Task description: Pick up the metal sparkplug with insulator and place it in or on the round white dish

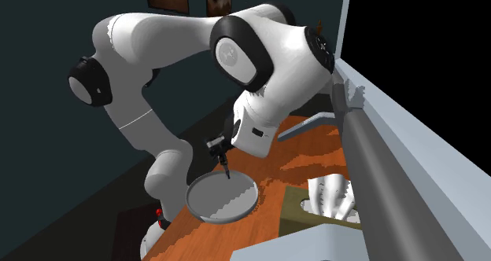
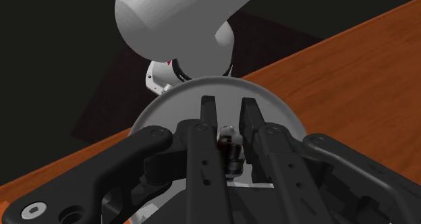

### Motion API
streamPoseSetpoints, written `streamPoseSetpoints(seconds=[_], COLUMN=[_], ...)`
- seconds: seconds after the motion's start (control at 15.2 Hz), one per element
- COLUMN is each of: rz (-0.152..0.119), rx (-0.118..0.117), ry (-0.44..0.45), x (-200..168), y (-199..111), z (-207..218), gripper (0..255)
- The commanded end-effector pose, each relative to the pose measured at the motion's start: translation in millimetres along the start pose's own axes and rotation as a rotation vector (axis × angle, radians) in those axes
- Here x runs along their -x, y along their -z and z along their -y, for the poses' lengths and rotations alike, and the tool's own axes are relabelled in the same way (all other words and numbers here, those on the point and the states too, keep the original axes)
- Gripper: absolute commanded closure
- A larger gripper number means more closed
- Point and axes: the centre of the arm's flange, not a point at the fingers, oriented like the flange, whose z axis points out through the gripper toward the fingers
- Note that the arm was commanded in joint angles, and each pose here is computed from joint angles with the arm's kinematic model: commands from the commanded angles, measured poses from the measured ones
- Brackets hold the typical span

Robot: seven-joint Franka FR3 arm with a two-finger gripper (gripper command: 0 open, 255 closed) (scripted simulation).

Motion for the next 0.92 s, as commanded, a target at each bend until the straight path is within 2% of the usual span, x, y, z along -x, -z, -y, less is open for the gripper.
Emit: streamPoseSetpoints(seconds=[0.0,0.26,0.73,0.79,0.86], rz=[0.0,0.0,0.0,0.0,0.0], rx=[0.0,0.0,0.0,0.0,0.0], ry=[0.0,0.0,0.0,0.0,0.0], x=[-7.4,-19.5,-19.5,-19.5,-19.5], y=[-7.8,-20.7,-20.6,-20.6,-20.6], z=[0.0,0.8,0.8,0.8,0.8], gripper=[255,255,255,0,0])
